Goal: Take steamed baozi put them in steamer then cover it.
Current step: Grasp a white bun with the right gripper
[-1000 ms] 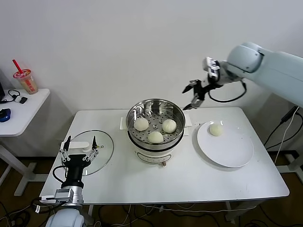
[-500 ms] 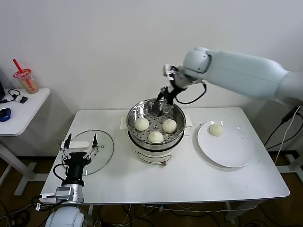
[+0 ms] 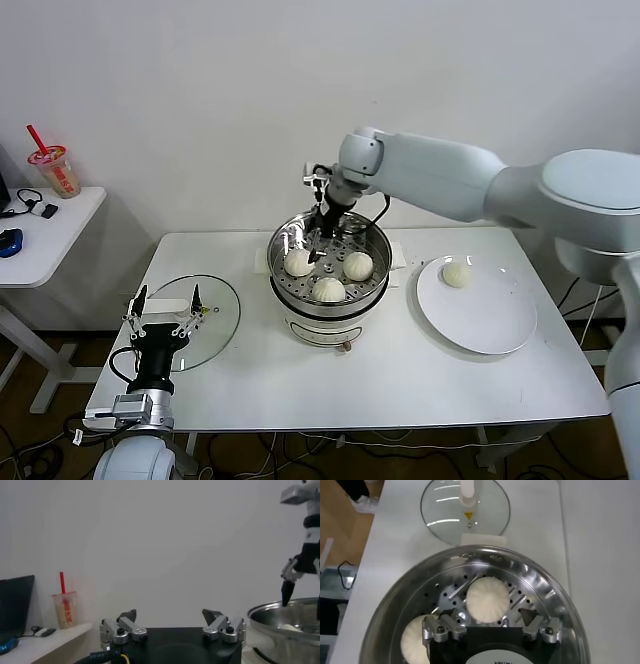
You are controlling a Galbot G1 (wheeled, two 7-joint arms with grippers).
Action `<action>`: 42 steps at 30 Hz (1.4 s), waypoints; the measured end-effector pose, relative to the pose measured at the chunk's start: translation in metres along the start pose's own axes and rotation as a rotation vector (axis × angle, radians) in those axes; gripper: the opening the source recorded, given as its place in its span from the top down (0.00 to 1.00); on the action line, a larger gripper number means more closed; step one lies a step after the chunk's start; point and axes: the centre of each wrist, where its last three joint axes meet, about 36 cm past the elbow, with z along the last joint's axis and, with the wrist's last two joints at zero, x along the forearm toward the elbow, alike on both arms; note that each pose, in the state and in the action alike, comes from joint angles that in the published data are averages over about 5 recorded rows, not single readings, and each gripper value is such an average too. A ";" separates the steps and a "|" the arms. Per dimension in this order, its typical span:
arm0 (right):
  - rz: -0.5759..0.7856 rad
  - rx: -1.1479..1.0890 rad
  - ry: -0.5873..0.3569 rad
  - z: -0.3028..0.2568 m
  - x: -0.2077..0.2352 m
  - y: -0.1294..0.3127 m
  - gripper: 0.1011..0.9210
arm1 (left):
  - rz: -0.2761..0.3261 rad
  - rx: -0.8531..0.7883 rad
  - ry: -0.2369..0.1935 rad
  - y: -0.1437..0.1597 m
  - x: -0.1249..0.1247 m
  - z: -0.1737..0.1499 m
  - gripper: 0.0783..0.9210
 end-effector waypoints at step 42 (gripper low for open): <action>-0.021 0.008 0.046 -0.010 -0.049 -0.004 0.15 | 0.008 0.011 0.011 -0.003 -0.001 0.006 0.12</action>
